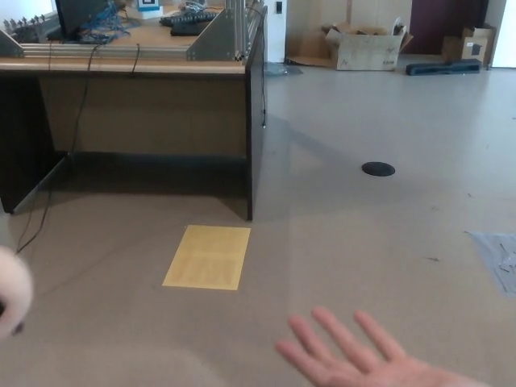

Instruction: The robot extends its left hand to pick up an emotional support dumpling from the palm of a person and brings its hand down by its side. Then it extends its arm again to hand the dumpling back to the person.

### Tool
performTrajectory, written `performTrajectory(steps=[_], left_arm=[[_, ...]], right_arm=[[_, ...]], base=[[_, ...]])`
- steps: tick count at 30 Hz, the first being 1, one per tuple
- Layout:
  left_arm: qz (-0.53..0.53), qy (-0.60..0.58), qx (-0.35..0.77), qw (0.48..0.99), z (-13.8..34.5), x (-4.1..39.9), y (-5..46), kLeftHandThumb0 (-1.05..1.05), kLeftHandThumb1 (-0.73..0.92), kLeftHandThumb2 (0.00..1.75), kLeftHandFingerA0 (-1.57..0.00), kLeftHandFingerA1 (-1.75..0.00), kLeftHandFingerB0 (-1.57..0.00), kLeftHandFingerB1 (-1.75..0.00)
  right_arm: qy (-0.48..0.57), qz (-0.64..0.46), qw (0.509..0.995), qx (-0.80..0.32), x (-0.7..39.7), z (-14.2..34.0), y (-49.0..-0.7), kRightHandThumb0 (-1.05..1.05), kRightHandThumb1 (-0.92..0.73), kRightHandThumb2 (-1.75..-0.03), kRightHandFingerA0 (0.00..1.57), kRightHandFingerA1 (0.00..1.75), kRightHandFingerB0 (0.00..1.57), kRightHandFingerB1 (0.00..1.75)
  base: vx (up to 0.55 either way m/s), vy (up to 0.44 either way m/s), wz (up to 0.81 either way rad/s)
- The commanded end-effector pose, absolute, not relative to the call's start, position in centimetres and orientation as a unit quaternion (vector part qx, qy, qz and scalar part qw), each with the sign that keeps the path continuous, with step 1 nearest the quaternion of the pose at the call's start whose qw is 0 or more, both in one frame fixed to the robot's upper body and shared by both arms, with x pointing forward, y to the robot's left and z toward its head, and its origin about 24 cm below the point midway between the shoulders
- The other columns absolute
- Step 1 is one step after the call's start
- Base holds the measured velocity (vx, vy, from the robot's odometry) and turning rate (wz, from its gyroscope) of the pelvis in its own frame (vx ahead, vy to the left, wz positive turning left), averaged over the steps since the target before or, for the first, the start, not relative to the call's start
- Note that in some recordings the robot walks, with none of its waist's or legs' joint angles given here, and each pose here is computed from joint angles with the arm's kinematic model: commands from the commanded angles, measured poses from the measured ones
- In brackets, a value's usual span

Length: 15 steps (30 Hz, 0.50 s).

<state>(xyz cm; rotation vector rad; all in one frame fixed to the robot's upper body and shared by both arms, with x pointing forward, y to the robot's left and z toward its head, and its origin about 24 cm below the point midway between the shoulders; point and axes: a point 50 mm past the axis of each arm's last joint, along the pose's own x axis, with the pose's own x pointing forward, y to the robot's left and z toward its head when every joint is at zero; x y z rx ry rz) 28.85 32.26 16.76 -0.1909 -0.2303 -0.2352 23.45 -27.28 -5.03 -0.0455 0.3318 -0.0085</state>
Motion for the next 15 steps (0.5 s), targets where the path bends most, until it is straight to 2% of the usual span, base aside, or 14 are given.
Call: performTrajectory(steps=[1, 3, 4, 7, 8, 9, 10, 12, 13, 14, 15], left_arm=[[-0.181, -0.166, 0.038, 0.969, 23.3, 30.3, 28.6, -0.14, 0.79, 0.63, -0.86, -1.47, -0.89, -0.84], [-0.203, -0.183, 0.079, 0.959, 24.9, 30.7, 27.4, -0.14, 0.79, 0.63, -0.86, -1.47, -0.89, -0.84], [-0.228, -0.207, 0.128, 0.943, 26.6, 31.2, 25.5, -0.15, 0.77, 0.65, -0.93, -1.37, -0.89, -0.89], [-0.258, -0.233, 0.187, 0.919, 28.7, 31.4, 22.5, -0.09, 0.77, 0.64, -0.92, -1.41, -0.9, -0.84], [-0.273, -0.239, 0.206, 0.909, 29.2, 31.4, 21.3, -0.02, 0.74, 0.75, -0.86, -1.47, -0.88, -0.93], [-0.283, -0.243, 0.217, 0.902, 29.5, 31.4, 20.5, -0.02, 0.74, 0.75, -0.86, -1.47, -0.88, -0.93], [-0.315, -0.254, 0.256, 0.878, 30.4, 31.5, 18.2, -0.05, 0.72, 0.77, -0.77, -1.51, -0.88, -1.01], [-0.327, -0.257, 0.274, 0.867, 30.7, 31.6, 17.3, -0.07, 0.71, 0.77, -0.76, -1.51, -0.87, -1.01], [-0.327, -0.257, 0.274, 0.867, 30.7, 31.6, 17.3, -0.07, 0.71, 0.77, -0.76, -1.51, -0.87, -1.01], [-0.344, -0.258, 0.295, 0.853, 31.2, 31.6, 16.1, -0.14, 0.68, 0.75, -0.83, -1.4, -0.89, -0.96], [-0.373, -0.258, 0.329, 0.828, 31.6, 31.4, 13.8, -0.16, 0.7, 0.72, -0.83, -1.4, -0.88, -1.0]], right_arm=[[0.156, -0.021, 0.987, -0.011, 23.2, -4.9, -27.9, -0.5, -0.58, -0.58, 0.78, 0.48, 0.38, 0.33], [0.155, -0.024, 0.988, -0.012, 23.1, -4.9, -27.9, -0.5, -0.58, -0.58, 0.78, 0.48, 0.38, 0.33], [0.153, -0.025, 0.988, -0.011, 23.1, -5.0, -27.9, -0.5, -0.6, -0.58, 0.78, 0.48, 0.39, 0.33], [0.151, -0.025, 0.988, -0.011, 23.0, -5.0, -27.9, -0.5, -0.6, -0.58, 0.78, 0.48, 0.39, 0.33], [0.152, -0.025, 0.988, -0.011, 23.1, -4.9, -27.9, -0.49, -0.6, -0.59, 0.78, 0.47, 0.4, 0.33], [0.152, -0.026, 0.988, -0.011, 23.1, -4.9, -27.9, -0.49, -0.6, -0.59, 0.78, 0.47, 0.4, 0.33], [0.149, -0.024, 0.988, -0.016, 23.2, -4.8, -27.8, -0.5, -0.61, -0.59, 0.78, 0.48, 0.39, 0.33], [0.147, -0.024, 0.989, -0.016, 23.4, -4.7, -27.8, -0.49, -0.6, -0.59, 0.78, 0.48, 0.39, 0.33], [0.147, -0.024, 0.989, -0.016, 23.4, -4.7, -27.8, -0.49, -0.6, -0.59, 0.78, 0.48, 0.39, 0.33], [0.147, -0.025, 0.989, -0.013, 23.6, -4.6, -27.8, -0.5, -0.6, -0.58, 0.78, 0.48, 0.39, 0.33], [0.146, -0.025, 0.989, -0.016, 23.7, -4.6, -27.7, -0.51, -0.58, -0.58, 0.77, 0.48, 0.37, 0.33]], base=[[0.0, 0.0, 0.0], [0.0, 0.0, 0.0], [0.0, 0.0, 0.0], [0.0, 0.0, 0.0], [0.0, 0.0, 0.0], [0.0, 0.0, 0.0], [0.0, 0.0, 0.0], [0.0, 0.0, 0.0], [0.0, 0.0, 0.0], [0.0, 0.0, 0.0], [0.0, 0.0, 0.0]])
